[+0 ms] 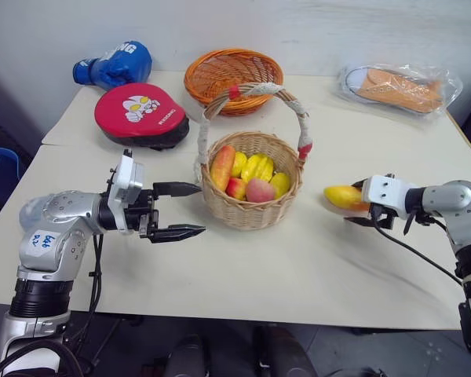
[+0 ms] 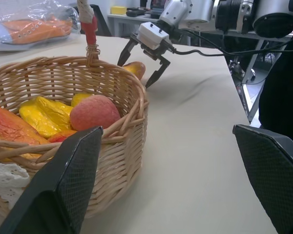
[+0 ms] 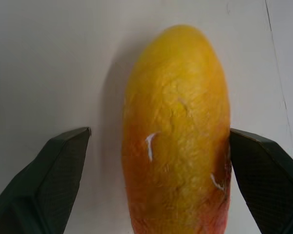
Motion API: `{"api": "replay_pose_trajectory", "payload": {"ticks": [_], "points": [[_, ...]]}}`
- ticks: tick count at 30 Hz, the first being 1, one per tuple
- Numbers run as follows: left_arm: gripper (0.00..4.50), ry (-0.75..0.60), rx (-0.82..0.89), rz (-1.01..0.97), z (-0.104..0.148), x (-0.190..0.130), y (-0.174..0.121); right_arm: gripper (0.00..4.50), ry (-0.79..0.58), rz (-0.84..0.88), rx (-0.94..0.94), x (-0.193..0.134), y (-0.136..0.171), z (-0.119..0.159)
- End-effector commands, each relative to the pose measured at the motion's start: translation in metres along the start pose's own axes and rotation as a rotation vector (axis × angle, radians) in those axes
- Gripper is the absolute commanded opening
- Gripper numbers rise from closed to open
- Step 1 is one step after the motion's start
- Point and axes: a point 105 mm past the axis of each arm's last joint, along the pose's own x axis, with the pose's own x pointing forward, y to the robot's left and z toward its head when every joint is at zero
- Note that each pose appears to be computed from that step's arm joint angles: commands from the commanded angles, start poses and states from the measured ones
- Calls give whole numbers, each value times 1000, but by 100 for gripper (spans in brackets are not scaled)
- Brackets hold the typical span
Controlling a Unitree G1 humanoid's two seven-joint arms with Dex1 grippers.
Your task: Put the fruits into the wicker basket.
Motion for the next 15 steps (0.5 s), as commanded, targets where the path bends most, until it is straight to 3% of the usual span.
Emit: {"api": "replay_pose_trajectory", "payload": {"ticks": [1,7,9,13,15], "points": [[450,-18,43,-10,11,1,-5,406,-29,69,69,6,5,3],[450,-18,46,-2,11,1,-5,229,-127,70,85,-9,0,17],[450,-17,46,3,12,-1,-4,228,-191,80,78,-20,2,29],[450,-20,40,31,14,-10,-1,228,-395,115,132,-43,14,79],[450,-27,32,53,16,-14,2,228,-590,175,200,-56,29,134]]}}
